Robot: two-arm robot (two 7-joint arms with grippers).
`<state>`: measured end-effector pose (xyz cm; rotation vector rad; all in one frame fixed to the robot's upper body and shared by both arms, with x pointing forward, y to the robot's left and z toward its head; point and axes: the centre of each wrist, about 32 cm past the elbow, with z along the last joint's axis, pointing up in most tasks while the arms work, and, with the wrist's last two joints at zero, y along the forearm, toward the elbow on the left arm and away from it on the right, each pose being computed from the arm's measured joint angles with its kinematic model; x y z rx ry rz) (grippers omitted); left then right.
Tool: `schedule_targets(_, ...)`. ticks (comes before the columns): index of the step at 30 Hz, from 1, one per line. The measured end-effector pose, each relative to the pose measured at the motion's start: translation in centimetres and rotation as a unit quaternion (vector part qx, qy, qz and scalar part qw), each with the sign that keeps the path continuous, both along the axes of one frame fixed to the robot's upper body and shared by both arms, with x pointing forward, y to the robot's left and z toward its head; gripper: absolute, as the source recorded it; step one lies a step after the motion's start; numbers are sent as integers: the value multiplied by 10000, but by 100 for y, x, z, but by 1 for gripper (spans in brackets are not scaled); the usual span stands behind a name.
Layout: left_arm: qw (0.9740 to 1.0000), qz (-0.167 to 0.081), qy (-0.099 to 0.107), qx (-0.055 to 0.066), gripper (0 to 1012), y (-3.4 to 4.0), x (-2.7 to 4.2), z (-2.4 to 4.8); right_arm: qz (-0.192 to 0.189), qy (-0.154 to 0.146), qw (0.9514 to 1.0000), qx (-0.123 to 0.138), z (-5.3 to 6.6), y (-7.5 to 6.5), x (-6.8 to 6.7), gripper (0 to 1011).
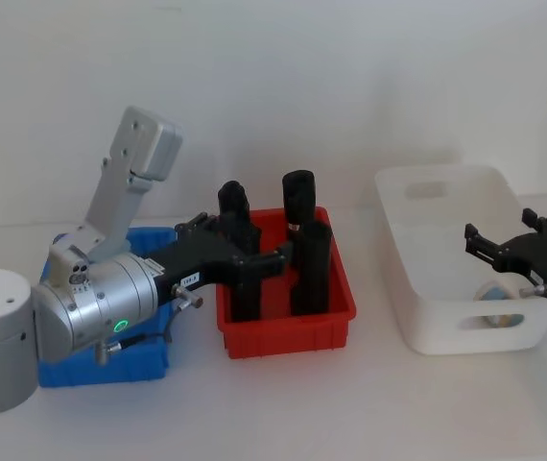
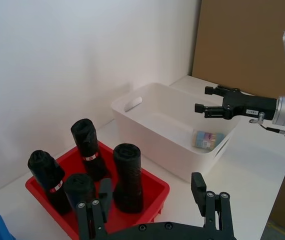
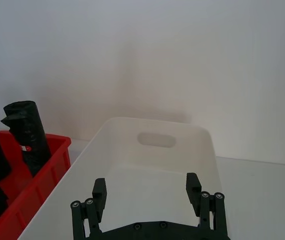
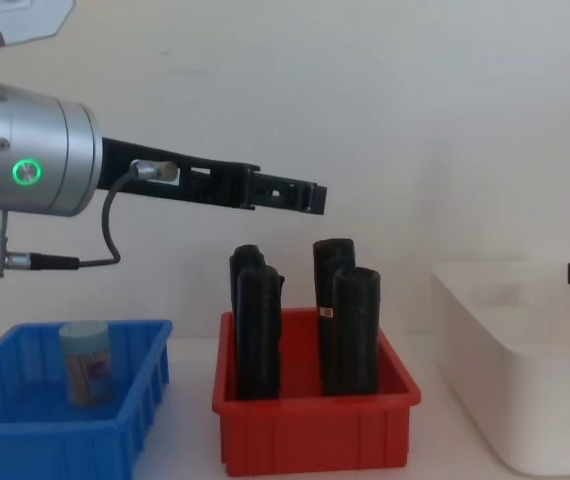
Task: Pick the cotton swabs from the blue box and place them into the white box.
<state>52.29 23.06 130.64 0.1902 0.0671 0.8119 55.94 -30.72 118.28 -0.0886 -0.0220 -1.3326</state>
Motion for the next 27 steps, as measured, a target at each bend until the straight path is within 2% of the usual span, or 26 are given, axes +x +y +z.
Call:
schedule_targets(5,9996,183,-186,54,1000,-32,-16,-104,60,-57,10000,-4,-14,76,-108,1001)
schedule_targets(8,9988,335,-345,93,1000,-61,-32,-195,100,-94,9999,-2,-23,129,-186,1001)
schedule_targets(9,9988,335,-345,93,999,-61,-32,-195,111,-105,9999,-1,-24,143,-206,1001)
schedule_targets(12,9978,451,-467,125,1000,-86,-49,-276,153,-143,9998,5,-32,199,-292,1002)
schedule_targets(19,9939,734,-809,178,1000,-144,-95,-462,258,-245,9994,39,-31,337,-508,1002)
schedule_targets(22,9924,810,-906,188,1000,-160,-110,-513,285,-271,9992,54,-29,374,-571,1002)
schedule_targets(25,9897,930,-1066,203,999,-193,-142,-611,339,-323,9989,85,-19,443,-685,1002)
schedule_targets(26,9897,930,-1066,203,1000,-193,-142,-611,347,-328,9988,91,-19,456,-708,1002)
schedule_targets(27,9885,981,-1130,206,1000,-205,-155,-651,358,-342,9987,100,-14,470,-731,1001)
